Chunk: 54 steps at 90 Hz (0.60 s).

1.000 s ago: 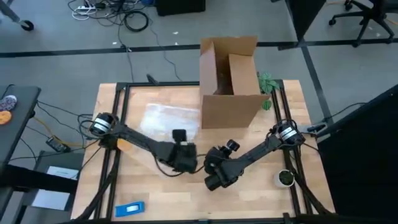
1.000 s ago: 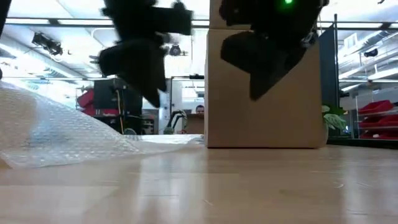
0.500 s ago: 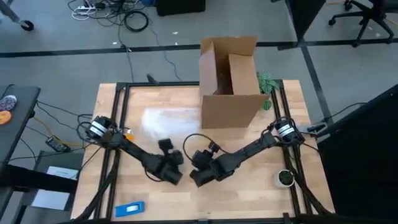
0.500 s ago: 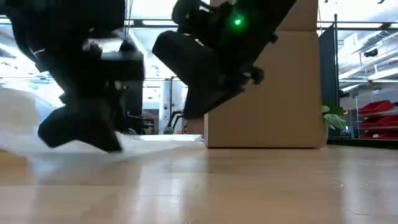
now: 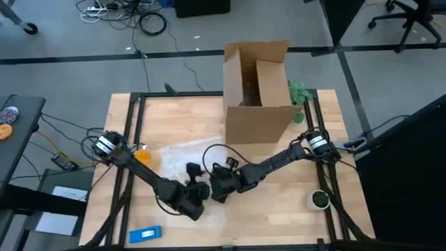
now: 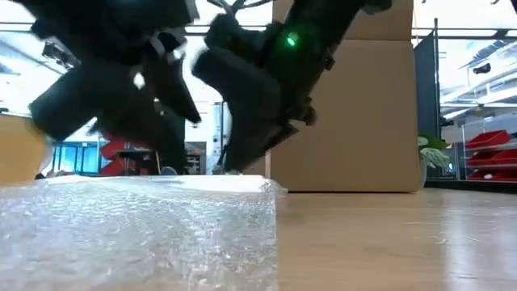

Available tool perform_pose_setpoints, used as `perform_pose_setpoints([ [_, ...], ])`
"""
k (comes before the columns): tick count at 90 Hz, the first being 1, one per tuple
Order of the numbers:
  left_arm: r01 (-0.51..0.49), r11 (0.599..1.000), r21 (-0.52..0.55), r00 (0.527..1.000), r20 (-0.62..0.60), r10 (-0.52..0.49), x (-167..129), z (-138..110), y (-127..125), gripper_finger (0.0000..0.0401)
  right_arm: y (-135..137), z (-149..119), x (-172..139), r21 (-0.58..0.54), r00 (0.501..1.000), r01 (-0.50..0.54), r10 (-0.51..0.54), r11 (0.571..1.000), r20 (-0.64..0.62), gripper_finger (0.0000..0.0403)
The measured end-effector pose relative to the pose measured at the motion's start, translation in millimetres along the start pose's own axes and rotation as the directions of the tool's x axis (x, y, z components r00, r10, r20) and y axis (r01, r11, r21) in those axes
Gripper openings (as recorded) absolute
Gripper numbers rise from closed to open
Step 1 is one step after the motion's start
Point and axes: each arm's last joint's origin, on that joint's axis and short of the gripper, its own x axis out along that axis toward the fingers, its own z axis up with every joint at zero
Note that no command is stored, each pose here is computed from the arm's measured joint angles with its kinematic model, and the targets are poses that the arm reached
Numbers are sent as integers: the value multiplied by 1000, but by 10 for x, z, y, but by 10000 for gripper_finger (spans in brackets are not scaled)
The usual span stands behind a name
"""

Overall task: Wrap mug
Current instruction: Wrap the yellow mug with transparent bubble wrap

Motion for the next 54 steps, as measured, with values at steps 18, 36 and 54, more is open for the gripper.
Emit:
perform_pose_setpoints([
  [18,-81,968,-237,996,13,87,-51,-177,332,289,-23,-193,213,-64,993,-99,94,993,-74,75],
  [36,39,938,-345,995,101,-5,180,-368,148,289,-98,-307,-21,-140,946,-128,79,982,-314,75],
  [54,102,937,-333,980,197,-37,267,-447,56,289,-185,-434,-457,-200,851,-85,-33,976,-525,75],
])
